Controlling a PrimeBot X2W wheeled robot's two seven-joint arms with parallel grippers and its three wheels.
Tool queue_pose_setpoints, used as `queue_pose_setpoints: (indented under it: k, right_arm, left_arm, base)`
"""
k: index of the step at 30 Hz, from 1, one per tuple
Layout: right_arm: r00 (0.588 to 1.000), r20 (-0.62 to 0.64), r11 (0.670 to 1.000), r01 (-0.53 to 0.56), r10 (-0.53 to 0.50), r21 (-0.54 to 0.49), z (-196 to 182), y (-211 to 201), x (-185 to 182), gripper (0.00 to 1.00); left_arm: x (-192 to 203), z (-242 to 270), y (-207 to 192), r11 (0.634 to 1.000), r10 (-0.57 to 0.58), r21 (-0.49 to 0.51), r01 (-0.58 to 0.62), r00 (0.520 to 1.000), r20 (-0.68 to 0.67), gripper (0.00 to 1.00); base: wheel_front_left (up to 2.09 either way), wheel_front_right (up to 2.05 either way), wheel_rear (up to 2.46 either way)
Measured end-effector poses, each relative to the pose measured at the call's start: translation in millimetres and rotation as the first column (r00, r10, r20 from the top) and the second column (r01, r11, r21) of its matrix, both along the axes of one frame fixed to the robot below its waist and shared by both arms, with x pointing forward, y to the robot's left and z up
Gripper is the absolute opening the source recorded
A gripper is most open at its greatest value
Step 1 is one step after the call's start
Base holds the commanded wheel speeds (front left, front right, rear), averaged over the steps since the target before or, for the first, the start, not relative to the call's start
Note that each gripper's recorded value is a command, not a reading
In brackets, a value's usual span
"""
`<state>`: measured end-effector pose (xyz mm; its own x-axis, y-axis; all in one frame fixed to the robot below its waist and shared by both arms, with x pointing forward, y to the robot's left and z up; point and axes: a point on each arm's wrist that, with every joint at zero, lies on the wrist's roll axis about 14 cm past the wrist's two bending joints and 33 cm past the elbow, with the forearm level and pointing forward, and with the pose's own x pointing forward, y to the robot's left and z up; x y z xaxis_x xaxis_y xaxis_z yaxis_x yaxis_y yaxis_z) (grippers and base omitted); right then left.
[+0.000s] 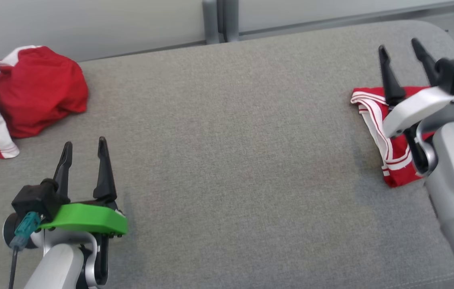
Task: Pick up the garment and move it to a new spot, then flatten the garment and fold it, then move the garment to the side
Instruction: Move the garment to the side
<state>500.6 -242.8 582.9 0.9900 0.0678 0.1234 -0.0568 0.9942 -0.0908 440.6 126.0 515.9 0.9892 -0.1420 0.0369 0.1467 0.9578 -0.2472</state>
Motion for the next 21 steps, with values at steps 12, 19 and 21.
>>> queue_pose_setpoints:
  k: [12, 19, 21]
  right_arm:
    - [0.987, 0.039, 0.976, -0.159, 0.155, 0.151, -7, 93, -47, 1.0]
    - [0.984, 0.041, 0.965, -0.177, 0.172, 0.195, -8, 112, -66, 1.0]
    - [0.984, 0.042, 0.965, -0.177, 0.172, 0.195, -9, 114, -70, 1.0]
  left_arm:
    - [-41, 2, 45, 0.99, 0.142, -0.021, -0.142, 0.99, -0.006, 1.0]
    - [-57, -3, 52, 0.984, 0.175, -0.03, -0.176, 0.984, -0.017, 1.0]
    - [-58, -2, 54, 0.983, 0.183, -0.026, -0.183, 0.983, -0.012, 1.0]
  base:
    - [0.0, 0.0, 0.0]
    - [0.0, 0.0, 0.0]
    - [0.0, 0.0, 0.0]
